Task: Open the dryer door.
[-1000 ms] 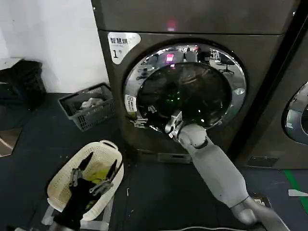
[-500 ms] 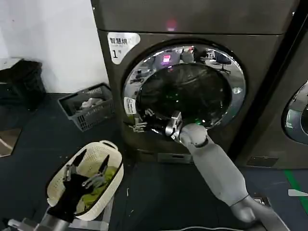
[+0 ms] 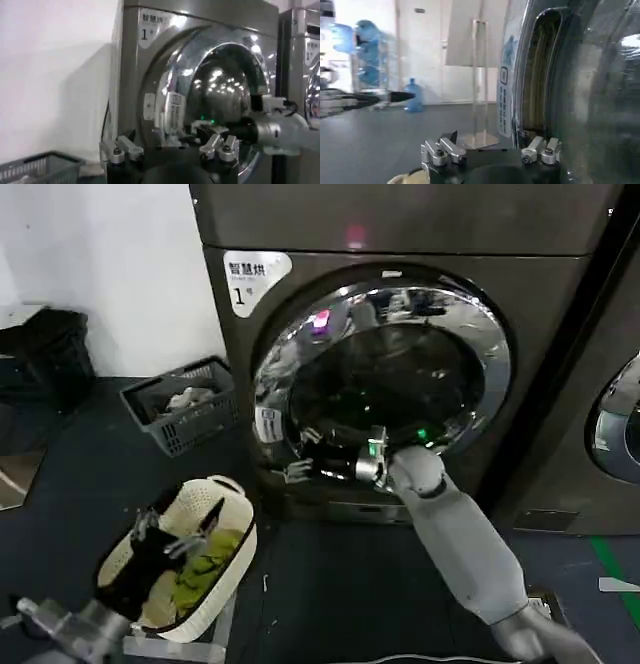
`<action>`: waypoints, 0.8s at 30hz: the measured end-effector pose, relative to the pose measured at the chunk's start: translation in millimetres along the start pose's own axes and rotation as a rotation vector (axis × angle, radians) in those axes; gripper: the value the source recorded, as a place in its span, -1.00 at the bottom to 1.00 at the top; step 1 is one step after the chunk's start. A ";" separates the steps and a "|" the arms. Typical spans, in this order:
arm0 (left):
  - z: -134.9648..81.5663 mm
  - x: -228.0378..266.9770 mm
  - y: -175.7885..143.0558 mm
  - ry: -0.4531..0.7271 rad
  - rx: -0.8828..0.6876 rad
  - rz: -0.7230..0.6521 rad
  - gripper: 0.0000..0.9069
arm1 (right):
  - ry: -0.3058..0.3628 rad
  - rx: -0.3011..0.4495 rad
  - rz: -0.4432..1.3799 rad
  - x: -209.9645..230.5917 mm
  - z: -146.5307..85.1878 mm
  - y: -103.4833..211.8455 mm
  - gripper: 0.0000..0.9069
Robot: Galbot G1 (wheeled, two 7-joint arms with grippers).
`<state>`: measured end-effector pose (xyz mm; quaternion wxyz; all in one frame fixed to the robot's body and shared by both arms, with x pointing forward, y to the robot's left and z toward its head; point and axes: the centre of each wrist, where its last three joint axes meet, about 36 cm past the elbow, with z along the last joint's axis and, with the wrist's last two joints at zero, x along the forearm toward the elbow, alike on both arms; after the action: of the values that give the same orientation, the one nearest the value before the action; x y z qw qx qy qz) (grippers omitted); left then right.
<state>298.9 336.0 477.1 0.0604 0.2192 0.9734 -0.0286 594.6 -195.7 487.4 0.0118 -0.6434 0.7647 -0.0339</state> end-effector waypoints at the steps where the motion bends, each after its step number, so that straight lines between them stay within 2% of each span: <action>1: 0.6 -2.0 4.4 -0.004 0.015 0.005 1.00 | 0.001 0.004 -0.013 3.0 0.0 1.0 1.00; 9: 6.3 -16.3 37.8 0.018 0.089 0.014 1.00 | -0.005 0.018 -0.107 24.3 -1.2 12.6 1.00; 18: 18.5 -31.5 55.8 0.091 0.123 0.014 1.00 | -0.003 0.019 -0.226 42.5 1.5 27.6 1.00; 24: 21.8 -43.5 67.5 0.083 0.113 0.051 1.00 | -0.011 0.014 -0.294 54.4 4.2 39.5 1.00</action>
<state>369.2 376.8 459.1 0.0084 0.2480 0.9660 -0.0728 546.6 -242.7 482.0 0.0151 -0.7483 0.6621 -0.0371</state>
